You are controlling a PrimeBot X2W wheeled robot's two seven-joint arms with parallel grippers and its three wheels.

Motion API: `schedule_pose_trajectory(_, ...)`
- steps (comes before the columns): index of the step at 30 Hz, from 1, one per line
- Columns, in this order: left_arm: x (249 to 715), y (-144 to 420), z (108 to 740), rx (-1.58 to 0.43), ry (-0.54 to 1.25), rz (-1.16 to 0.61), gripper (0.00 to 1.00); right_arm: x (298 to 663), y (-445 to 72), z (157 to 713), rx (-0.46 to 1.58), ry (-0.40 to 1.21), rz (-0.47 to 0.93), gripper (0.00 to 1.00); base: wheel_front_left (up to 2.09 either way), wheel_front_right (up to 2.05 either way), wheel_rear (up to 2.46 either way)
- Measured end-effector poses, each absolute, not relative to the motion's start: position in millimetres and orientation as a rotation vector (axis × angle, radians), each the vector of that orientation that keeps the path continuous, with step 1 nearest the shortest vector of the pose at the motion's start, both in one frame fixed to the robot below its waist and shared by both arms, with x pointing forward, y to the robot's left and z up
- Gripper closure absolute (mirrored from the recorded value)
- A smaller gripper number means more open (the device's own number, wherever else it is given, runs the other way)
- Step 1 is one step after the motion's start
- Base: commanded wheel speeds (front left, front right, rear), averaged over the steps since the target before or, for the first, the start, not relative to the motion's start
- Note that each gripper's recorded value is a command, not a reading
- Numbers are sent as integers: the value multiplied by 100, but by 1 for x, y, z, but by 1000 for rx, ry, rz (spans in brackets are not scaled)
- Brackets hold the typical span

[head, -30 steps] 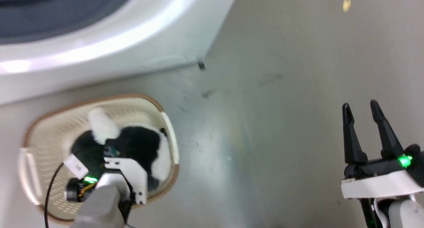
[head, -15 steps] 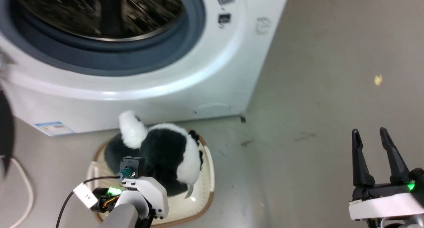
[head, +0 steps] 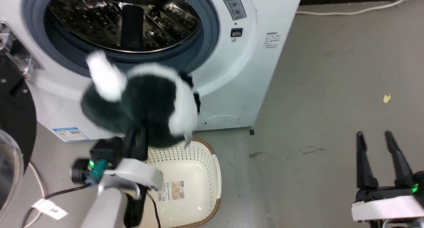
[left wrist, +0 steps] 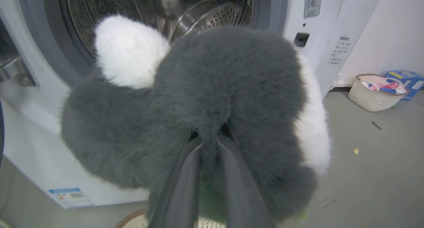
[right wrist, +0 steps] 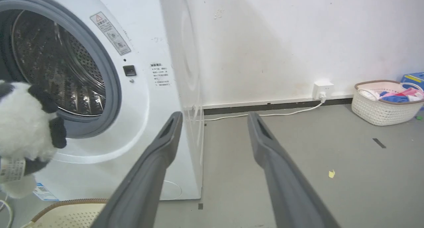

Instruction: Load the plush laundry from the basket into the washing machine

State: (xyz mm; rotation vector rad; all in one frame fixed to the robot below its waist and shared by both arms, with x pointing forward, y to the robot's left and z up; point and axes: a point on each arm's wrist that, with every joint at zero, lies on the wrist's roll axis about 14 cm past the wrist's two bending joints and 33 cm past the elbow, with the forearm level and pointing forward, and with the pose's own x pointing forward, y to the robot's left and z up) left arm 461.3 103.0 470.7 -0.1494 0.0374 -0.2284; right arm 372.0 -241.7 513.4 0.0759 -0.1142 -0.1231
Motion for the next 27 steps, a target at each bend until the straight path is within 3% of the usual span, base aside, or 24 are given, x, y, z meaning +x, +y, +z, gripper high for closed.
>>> schedule_pose_trajectory(9, 507, 106, 505, -125, -112, -228, 100, 379, -250, 492, 67, -52, -152, 0, 0, 0, 0)
schedule_pose_trajectory(17, 603, 100, 516, -25, -135, -246, 100, 397, -272, 471, 71, -6, -216, 0, 0, 0, 0)
schedule_pose_trajectory(27, 722, 102, 484, 34, -40, -180, 100, 411, -287, 426, 79, 104, -264, 0, 0, 0, 0)
